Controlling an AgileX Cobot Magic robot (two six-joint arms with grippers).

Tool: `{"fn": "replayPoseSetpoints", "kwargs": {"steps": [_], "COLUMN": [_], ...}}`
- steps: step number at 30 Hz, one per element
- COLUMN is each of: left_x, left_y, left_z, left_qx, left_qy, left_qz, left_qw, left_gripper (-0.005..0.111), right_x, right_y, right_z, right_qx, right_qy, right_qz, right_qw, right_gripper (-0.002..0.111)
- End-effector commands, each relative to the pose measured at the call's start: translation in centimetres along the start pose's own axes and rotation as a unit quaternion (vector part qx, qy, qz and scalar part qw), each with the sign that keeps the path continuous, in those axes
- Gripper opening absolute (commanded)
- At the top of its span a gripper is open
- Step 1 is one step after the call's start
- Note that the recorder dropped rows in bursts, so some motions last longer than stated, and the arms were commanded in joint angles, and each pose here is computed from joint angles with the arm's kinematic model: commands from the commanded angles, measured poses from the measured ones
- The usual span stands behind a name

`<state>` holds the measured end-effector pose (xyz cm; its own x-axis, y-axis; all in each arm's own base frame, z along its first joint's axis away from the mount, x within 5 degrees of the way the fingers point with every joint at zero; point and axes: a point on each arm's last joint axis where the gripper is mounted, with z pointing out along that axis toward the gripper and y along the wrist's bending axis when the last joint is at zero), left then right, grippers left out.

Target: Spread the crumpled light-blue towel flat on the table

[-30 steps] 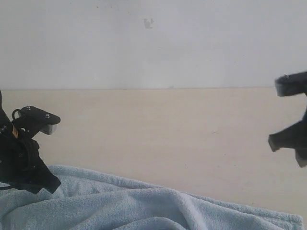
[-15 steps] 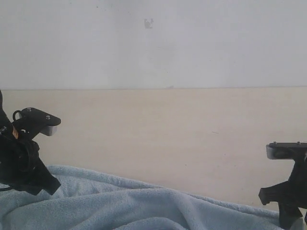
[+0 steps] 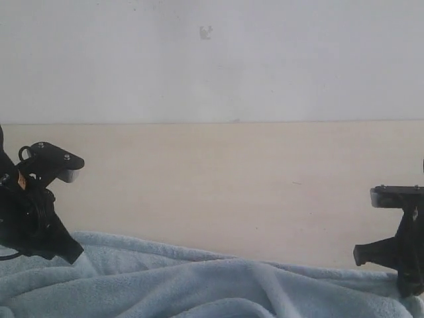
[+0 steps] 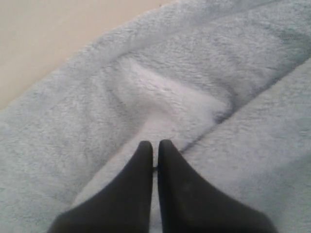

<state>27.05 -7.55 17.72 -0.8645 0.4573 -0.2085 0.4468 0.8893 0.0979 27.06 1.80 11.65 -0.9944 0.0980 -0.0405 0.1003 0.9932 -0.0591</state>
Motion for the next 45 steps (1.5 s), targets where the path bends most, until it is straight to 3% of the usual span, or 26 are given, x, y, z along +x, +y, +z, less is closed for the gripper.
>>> {"fn": "replayPoseSetpoints", "kwargs": {"steps": [1, 5, 11, 14, 19, 22, 29, 31, 33, 37, 41, 45], "left_x": [-0.3, -0.9, -1.2, -0.9, -0.7, -0.5, 0.2, 0.4, 0.5, 0.7, -0.1, -1.4], "left_y": [1.1, 2.5, 4.6, 5.5, 5.7, 5.9, 7.2, 7.1, 7.0, 7.0, 7.1, 7.3], "left_z": [0.0, 0.0, 0.9, 2.7, 5.1, 6.0, 7.9, 8.3, 8.8, 9.3, 8.0, 4.7], "left_qx": [-0.044, -0.073, -0.079, -0.077, -0.066, -0.065, -0.057, -0.055, -0.054, -0.052, -0.049, -0.047], "left_qy": [-0.022, -0.065, -0.103, -0.082, -0.054, -0.045, -0.034, -0.027, -0.016, -0.007, -0.055, -0.136], "left_qz": [-0.015, -0.026, -0.052, -0.065, -0.091, -0.092, -0.173, -0.173, -0.173, -0.169, -0.188, -0.215], "left_qw": [0.999, 0.995, 0.99, 0.992, 0.992, 0.993, 0.983, 0.983, 0.983, 0.984, 0.979, 0.966], "left_gripper": [0.004, 0.004, 0.008, 0.021, 0.056, 0.065, 0.064, 0.059, 0.046, 0.004, 0.004, 0.004], "right_x": [-2.8, -5.9, -8.7, -9.1, -9.2, -9.2, -9.1, -9.1, -9.1, -8.9, -8.7, -8.6], "right_y": [-1.3, -3.4, -5.5, -5.5, -5.2, -5.2, -5.3, -5.3, -5.3, -5.5, -5.7, -5.9], "right_z": [0.5, -1.1, -1.9, -1.0, 0.4, 0.8, 0.8, 0.8, 0.8, 1.0, -0.2, -3.7], "right_qx": [0.041, 0.045, -0.011, -0.024, -0.035, -0.034, -0.041, -0.041, -0.039, -0.029, -0.022, -0.055], "right_qy": [-0.127, -0.213, -0.322, -0.33, -0.322, -0.317, -0.313, -0.313, -0.31, -0.297, -0.3, -0.343], "right_qz": [-0.017, -0.017, 0.011, 0.01, 0.008, 0.008, 0.035, 0.035, 0.035, 0.038, 0.051, 0.138], "right_qw": [0.991, 0.976, 0.947, 0.944, 0.946, 0.948, 0.948, 0.948, 0.949, 0.954, 0.952, 0.928], "right_gripper": [0.001, 0.0, 0.0, 0.0, 0.0, 0.0, 0.0, 0.0, 0.0, 0.0, 0.0, 0.0]}}
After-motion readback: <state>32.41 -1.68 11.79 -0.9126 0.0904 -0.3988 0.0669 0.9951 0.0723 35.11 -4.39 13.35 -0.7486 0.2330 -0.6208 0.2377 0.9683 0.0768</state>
